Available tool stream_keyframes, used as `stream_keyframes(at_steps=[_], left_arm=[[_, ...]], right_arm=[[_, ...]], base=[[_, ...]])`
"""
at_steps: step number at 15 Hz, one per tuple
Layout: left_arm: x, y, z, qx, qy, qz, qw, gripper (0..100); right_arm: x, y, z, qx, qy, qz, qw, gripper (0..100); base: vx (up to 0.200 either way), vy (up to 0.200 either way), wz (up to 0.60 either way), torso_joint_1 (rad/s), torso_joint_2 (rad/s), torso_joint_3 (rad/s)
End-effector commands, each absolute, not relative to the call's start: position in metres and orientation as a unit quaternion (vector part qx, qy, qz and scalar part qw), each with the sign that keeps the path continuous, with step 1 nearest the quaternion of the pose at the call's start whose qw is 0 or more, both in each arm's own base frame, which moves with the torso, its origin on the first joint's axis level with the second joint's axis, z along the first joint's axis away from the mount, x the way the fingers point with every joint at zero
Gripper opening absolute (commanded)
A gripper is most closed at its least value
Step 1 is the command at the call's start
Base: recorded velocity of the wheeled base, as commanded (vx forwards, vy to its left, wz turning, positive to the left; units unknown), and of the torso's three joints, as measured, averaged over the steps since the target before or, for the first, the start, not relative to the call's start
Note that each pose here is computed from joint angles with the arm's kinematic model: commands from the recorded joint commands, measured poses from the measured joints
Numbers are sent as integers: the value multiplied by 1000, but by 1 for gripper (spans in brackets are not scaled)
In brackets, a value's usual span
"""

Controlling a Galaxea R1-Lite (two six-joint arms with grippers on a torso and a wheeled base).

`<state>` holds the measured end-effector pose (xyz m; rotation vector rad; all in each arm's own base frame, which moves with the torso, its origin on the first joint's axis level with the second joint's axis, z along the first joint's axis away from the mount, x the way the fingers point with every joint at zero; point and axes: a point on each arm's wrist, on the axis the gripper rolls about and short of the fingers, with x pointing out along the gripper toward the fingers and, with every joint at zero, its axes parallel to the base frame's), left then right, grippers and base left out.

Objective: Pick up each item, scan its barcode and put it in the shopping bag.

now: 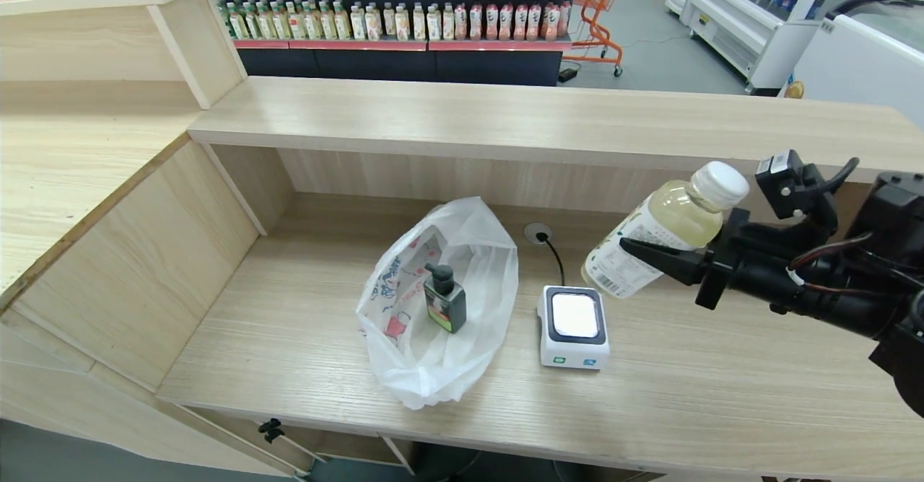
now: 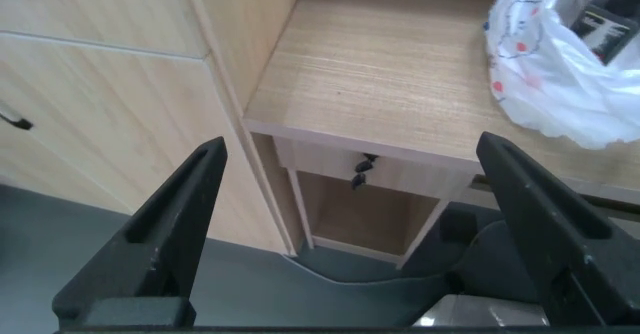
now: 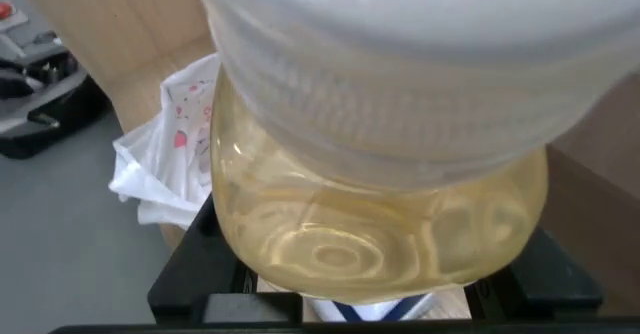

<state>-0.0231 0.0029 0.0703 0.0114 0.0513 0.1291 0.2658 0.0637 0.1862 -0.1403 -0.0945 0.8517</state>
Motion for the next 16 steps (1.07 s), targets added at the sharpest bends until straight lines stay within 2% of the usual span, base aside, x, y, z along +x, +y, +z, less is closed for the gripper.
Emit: stream_keyframes(at_steps=[1, 3, 10, 16], left_arm=[[-23, 3, 70, 6, 26, 64, 998, 100], [-23, 3, 70, 6, 26, 64, 998, 100], [-23, 3, 70, 6, 26, 64, 998, 100], [-23, 3, 70, 6, 26, 64, 998, 100]], right_arm=[[267, 66, 183, -55, -33, 407, 911, 0], [278, 67, 173, -50, -15, 392, 918, 0], [323, 79, 138, -18, 41, 356, 933, 0], [367, 112, 118, -21, 33, 383, 923, 0]], base=[[0, 200, 0, -12, 2, 12], [0, 200, 0, 0, 0, 2], [0, 0, 0, 0, 0, 0], [0, 0, 0, 0, 0, 0]])
